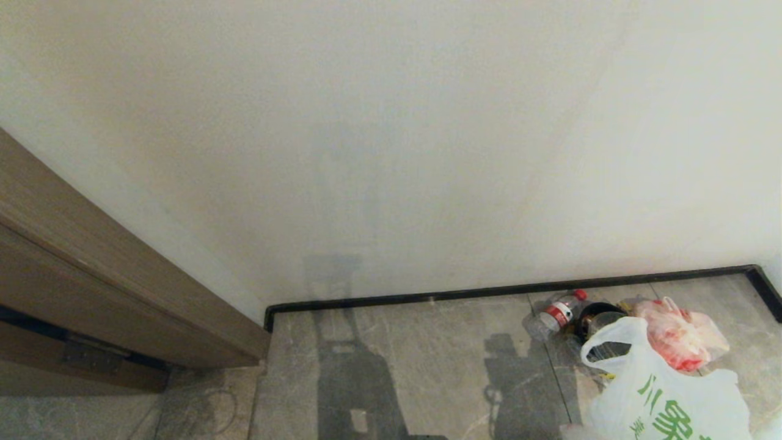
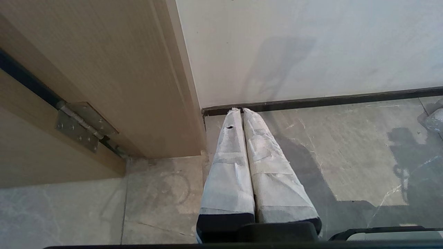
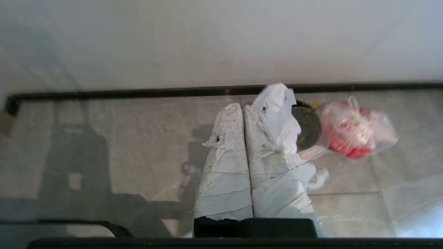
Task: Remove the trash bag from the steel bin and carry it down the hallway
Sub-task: Put the trash bag at the door
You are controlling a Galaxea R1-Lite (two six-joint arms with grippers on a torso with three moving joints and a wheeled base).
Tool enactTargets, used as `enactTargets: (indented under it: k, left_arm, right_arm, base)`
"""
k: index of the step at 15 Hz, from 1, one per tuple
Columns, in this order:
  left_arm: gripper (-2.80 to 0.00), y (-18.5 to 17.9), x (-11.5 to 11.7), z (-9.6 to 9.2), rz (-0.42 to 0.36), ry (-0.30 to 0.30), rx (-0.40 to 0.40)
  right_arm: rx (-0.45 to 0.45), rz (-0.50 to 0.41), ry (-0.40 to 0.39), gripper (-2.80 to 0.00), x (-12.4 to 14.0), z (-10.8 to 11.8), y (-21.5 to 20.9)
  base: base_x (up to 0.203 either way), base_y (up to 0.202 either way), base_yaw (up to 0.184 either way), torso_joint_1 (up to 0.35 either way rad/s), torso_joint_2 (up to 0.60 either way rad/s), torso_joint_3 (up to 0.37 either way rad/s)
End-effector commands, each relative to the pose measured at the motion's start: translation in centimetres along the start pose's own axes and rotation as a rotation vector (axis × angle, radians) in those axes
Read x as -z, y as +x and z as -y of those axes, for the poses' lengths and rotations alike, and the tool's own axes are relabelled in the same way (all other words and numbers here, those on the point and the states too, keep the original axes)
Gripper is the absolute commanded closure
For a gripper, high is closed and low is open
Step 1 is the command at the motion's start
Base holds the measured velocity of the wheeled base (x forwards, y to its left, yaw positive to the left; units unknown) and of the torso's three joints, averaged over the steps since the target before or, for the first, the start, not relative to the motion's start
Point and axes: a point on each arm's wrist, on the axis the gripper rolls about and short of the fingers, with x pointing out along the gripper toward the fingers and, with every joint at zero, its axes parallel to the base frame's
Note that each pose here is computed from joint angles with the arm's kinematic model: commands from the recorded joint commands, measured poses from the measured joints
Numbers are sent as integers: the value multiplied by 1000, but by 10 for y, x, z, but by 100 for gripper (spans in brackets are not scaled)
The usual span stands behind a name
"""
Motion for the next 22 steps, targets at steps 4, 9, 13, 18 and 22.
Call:
enactTargets:
  k: [4,9,13,18,22]
  left_arm:
    - [0,0,0,0,-1,-1,0]
    - [0,0,0,0,-1,-1,0]
    - [0,0,0,0,-1,-1,0]
    - [0,0,0,0,0,-1,0]
    - [0,0,0,0,-1,-1,0]
  right_arm:
    - [-4,45,-24,0,0,0,-3]
    - [-165,13,71,0,-64,-1,-2]
    - [-285,-107,18,0,-96,-3,24]
    - [-336,-262,-117,0,-109,-3,67]
    - [-409,-378,-246,0,-123,-7,119]
  base:
    - [0,0,0,0,0,0]
    - [0,0,0,0,0,0]
    - [0,0,0,0,0,0]
    - [0,0,0,0,0,0]
    - [0,0,0,0,0,0]
